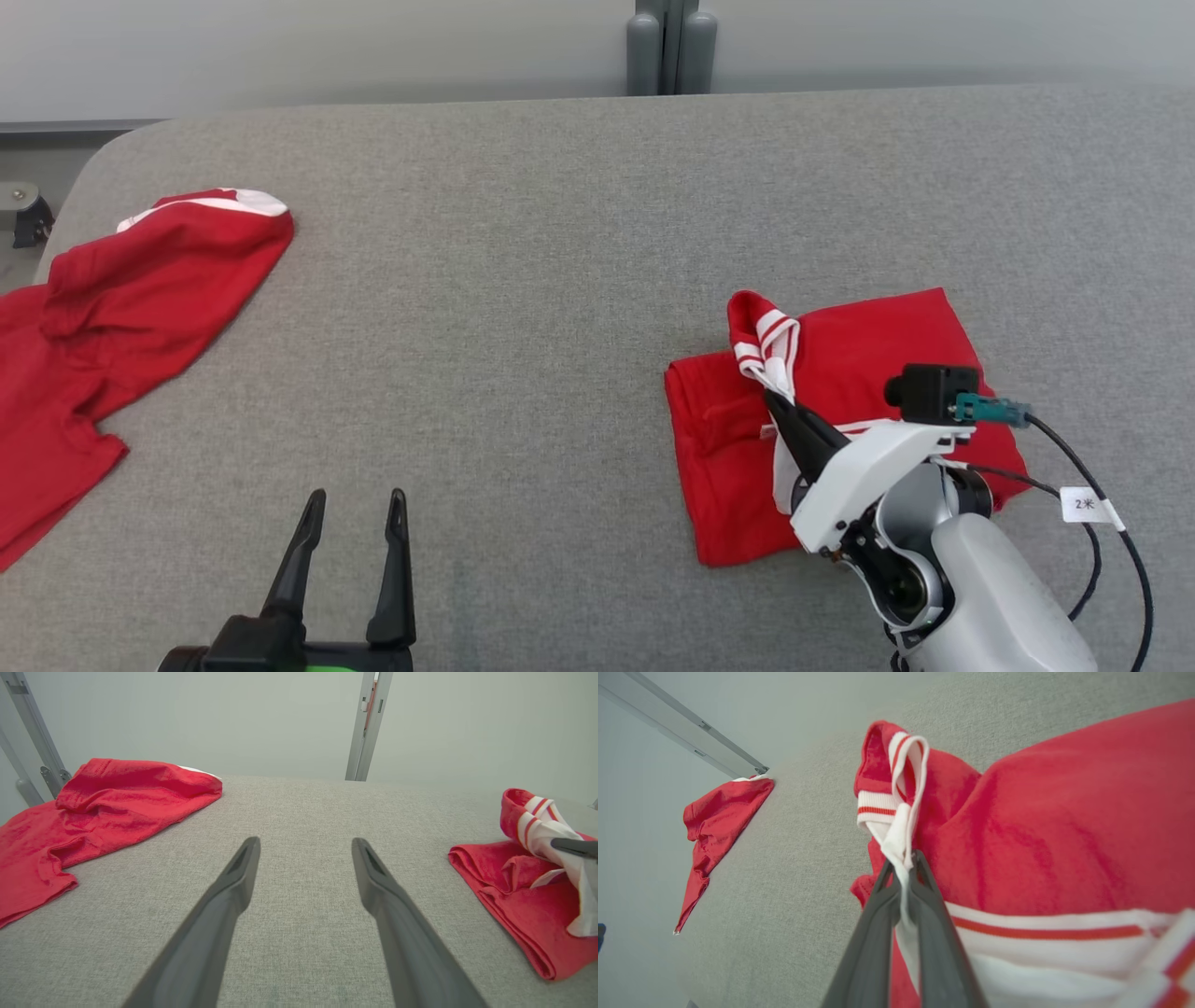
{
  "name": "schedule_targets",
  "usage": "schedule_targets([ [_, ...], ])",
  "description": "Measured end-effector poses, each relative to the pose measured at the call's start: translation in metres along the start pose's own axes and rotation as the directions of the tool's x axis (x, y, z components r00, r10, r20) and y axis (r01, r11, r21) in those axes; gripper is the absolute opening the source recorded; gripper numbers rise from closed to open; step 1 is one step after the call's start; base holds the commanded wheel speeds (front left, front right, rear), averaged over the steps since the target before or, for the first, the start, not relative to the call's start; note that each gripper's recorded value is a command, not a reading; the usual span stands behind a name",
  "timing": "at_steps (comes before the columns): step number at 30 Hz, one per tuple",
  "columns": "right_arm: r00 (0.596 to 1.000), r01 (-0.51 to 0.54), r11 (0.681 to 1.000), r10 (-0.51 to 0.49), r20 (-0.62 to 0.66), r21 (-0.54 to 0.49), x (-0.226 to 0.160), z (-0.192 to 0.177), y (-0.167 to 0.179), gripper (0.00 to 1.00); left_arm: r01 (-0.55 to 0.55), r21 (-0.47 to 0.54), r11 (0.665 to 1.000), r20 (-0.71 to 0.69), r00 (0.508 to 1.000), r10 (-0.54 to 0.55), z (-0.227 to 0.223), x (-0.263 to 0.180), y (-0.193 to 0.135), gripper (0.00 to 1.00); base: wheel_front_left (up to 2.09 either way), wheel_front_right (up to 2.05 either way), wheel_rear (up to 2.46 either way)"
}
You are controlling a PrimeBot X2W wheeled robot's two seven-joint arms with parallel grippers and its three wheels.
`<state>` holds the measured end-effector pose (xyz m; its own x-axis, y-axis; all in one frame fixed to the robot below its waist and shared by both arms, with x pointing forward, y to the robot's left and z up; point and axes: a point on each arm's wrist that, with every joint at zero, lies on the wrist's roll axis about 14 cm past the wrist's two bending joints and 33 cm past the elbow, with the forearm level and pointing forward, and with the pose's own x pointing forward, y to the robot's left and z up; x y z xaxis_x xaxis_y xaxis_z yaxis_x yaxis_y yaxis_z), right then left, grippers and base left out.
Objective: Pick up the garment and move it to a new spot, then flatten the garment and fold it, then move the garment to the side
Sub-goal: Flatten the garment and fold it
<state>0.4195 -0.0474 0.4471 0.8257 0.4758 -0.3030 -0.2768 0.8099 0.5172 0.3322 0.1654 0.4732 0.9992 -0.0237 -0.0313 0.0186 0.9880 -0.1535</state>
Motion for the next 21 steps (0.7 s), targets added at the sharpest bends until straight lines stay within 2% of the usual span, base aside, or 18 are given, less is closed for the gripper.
schedule_targets([
  [4, 1.000, -0.027, 1.000, 0.027, -0.017, 0.003, 0.008, -0.006, 0.009, 0.00, -0.005, -0.005, 1.000, -0.008, 1.000, 0.005, -0.002, -0.002, 0.001, 1.00, 0.00, 0.00, 0.00],
  [5, 0.999, -0.031, 1.000, 0.031, -0.022, 0.006, 0.009, -0.008, 0.010, 0.12, -0.007, -0.005, 1.000, -0.008, 1.000, 0.007, -0.002, -0.003, 0.001, 1.00, 0.00, 0.00, 0.00],
  [6, 0.999, -0.040, 0.999, 0.040, -0.026, 0.009, 0.009, -0.011, 0.013, 0.62, -0.007, -0.005, 1.000, -0.007, 1.000, 0.007, -0.002, -0.003, 0.001, 1.00, 0.00, 0.00, 0.00],
  [7, 0.998, -0.050, 0.999, 0.050, -0.024, 0.015, 0.010, -0.011, 0.016, 1.00, -0.008, -0.005, 1.000, -0.007, 1.000, 0.008, -0.002, -0.004, 0.001, 1.00, 0.00, 0.00, 0.00],
  [10, 0.995, -0.099, 0.993, 0.099, 0.004, 0.065, 0.011, -0.008, 0.032, 1.00, -0.012, -0.003, 1.000, -0.009, 1.000, 0.012, -0.003, -0.004, 0.001, 1.00, 0.00, 0.00, 0.00],
  [15, 0.971, -0.224, 0.964, 0.209, 0.116, 0.145, 0.004, 0.013, 0.070, 1.00, -0.009, 0.007, 1.000, -0.016, 1.000, 0.010, -0.005, -0.008, 0.001, 1.00, 0.00, 0.00, 0.00],
  [18, 0.946, -0.267, 0.957, 0.236, 0.223, 0.118, -0.006, 0.035, 0.082, 1.00, -0.007, 0.015, 1.000, -0.008, 1.000, 0.007, -0.003, -0.008, 0.001, 1.00, 0.00, 0.00, 0.00],
  [21, 0.914, -0.257, 0.966, 0.232, 0.332, 0.033, -0.023, 0.060, 0.076, 1.00, -0.004, 0.022, 1.000, 0.004, 1.000, 0.004, 0.001, -0.010, 0.001, 1.00, 0.00, 0.00, 0.00],
])
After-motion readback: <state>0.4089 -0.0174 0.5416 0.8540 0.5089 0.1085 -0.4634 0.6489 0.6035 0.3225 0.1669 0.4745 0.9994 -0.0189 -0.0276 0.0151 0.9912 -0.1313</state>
